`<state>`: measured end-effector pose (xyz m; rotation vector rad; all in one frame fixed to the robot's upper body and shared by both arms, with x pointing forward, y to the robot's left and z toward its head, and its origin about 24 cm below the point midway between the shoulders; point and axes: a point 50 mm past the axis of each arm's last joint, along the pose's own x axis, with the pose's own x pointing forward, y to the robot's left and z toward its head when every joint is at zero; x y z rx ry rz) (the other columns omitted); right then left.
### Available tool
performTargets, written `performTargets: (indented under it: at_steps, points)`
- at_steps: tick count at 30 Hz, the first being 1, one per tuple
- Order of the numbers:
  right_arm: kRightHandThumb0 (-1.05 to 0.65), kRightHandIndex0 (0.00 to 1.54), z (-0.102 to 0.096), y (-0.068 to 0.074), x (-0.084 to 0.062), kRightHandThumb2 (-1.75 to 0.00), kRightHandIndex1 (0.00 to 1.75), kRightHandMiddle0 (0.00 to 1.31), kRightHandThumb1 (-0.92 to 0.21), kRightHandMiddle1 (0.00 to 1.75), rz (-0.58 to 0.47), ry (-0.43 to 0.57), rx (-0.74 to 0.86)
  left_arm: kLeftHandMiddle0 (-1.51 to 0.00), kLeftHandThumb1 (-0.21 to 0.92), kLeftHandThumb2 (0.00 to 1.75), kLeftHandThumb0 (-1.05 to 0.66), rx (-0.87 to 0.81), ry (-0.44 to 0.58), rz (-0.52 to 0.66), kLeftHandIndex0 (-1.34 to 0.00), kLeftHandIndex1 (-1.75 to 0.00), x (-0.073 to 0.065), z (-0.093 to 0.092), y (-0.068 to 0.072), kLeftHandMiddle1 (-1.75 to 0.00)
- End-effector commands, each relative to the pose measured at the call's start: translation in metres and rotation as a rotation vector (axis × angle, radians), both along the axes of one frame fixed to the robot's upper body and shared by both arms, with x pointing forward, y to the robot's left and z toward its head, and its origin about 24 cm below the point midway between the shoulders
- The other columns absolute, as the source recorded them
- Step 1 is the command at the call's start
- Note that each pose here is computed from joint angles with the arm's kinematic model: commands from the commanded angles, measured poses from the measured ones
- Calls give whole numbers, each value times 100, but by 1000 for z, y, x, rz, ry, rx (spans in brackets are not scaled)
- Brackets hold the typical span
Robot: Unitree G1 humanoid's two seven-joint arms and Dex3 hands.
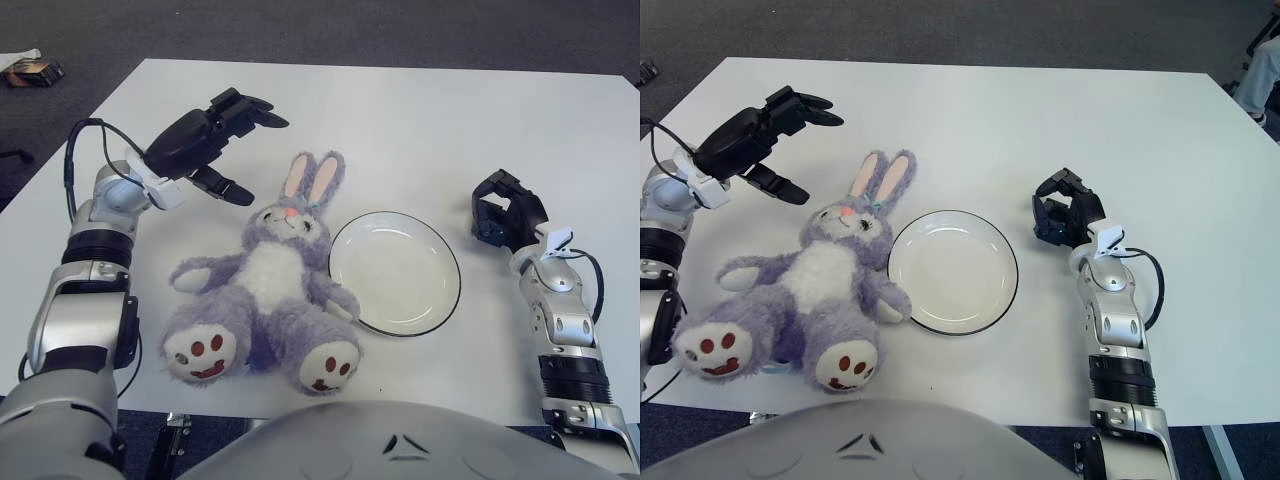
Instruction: Put the doll into the plate.
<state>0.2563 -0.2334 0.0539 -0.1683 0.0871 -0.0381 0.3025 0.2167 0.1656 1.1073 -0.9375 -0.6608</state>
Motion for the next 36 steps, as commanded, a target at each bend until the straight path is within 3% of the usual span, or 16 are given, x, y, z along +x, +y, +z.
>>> performTargets:
  at_steps: [1,6,12,14,18,21,25,32,36]
  points:
    - [-42,99,-40,2,-16,-105,175,45,-53,175,-5,215,16,0,90,30,-99,42,-92,-30,0,-51,-2,13,-1,-37]
    - [-42,97,-40,2,-16,-104,175,44,-54,175,0,221,52,0,92,35,-103,30,-188,-86,0,-23,-8,17,-5,-23]
    - [-41,95,-40,1,-17,-103,175,44,-55,175,0,218,49,0,92,43,-101,79,-306,-105,0,-11,-14,26,-6,-17]
    - [-41,95,-40,1,-17,-103,175,44,-55,175,-1,216,48,-2,92,47,-99,112,-264,-58,0,-12,-9,25,-4,-17]
    - [-41,95,-40,1,-17,-102,175,43,-55,175,-7,211,52,-8,92,60,-94,173,-80,4,0,-24,5,27,-4,-19]
    - [-41,95,-40,1,-17,-102,175,43,-55,175,-9,209,54,-9,92,67,-93,189,-62,-1,0,-29,-2,24,-1,-20]
    - [-41,95,-40,1,-17,-102,175,43,-55,175,-8,210,61,-9,92,73,-93,229,13,33,0,-32,-2,25,-2,-19]
    - [-41,95,-39,0,-17,-102,175,43,-56,175,-5,210,72,-7,92,80,-93,343,-12,44,0,-32,-7,28,-2,-17]
    - [-41,95,-39,0,-17,-102,175,43,-55,175,-6,212,79,-5,92,78,-92,336,-111,11,0,-33,-11,21,-2,-16]
